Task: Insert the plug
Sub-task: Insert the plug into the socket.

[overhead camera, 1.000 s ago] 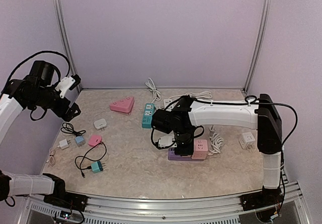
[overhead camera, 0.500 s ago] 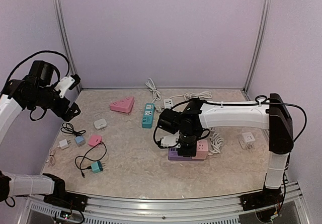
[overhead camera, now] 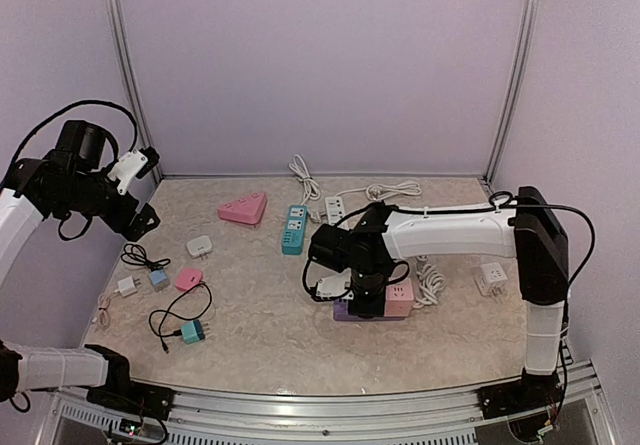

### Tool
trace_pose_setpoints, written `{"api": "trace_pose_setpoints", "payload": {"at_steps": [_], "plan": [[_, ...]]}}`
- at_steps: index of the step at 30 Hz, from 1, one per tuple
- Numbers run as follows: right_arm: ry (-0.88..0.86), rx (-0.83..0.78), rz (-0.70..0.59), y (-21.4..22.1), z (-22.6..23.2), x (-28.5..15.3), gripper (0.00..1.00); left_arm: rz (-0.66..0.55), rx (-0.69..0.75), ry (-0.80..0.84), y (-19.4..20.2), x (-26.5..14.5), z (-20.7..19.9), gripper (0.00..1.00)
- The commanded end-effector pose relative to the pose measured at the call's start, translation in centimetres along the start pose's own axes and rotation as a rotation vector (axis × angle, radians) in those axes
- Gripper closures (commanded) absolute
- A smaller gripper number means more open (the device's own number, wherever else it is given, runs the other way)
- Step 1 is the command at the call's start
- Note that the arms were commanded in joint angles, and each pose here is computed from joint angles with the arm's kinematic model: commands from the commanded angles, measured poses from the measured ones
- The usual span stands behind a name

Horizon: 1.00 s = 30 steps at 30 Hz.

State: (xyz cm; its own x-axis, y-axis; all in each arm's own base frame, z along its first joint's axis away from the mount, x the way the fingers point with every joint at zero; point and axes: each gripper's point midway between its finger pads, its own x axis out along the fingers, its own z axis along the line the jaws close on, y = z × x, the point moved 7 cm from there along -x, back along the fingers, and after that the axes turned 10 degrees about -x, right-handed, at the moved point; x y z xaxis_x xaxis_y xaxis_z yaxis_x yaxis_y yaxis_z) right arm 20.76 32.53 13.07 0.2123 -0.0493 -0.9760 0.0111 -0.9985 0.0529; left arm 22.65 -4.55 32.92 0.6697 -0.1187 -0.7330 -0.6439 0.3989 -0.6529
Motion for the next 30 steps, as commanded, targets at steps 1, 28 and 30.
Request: {"api": "trace_pose_setpoints", "payload": {"at_steps": [1, 28, 30], "plan": [[-0.058, -0.001, 0.004, -0.8, 0.3, 0.1, 0.57, -0.049, 0.001, -0.003, -0.6, -1.1, 0.2, 0.01], [0.036, 0.349, -0.176, 0.9, 0.1, -8.0, 1.0, -0.051, 0.011, -0.004, -0.7, -1.1, 0.2, 0.01], [0.038, 0.375, -0.181, 1.1, 0.2, -7.8, 1.0, -0.055, 0.008, 0.019, -0.7, -1.0, 0.0, 0.01]]}}
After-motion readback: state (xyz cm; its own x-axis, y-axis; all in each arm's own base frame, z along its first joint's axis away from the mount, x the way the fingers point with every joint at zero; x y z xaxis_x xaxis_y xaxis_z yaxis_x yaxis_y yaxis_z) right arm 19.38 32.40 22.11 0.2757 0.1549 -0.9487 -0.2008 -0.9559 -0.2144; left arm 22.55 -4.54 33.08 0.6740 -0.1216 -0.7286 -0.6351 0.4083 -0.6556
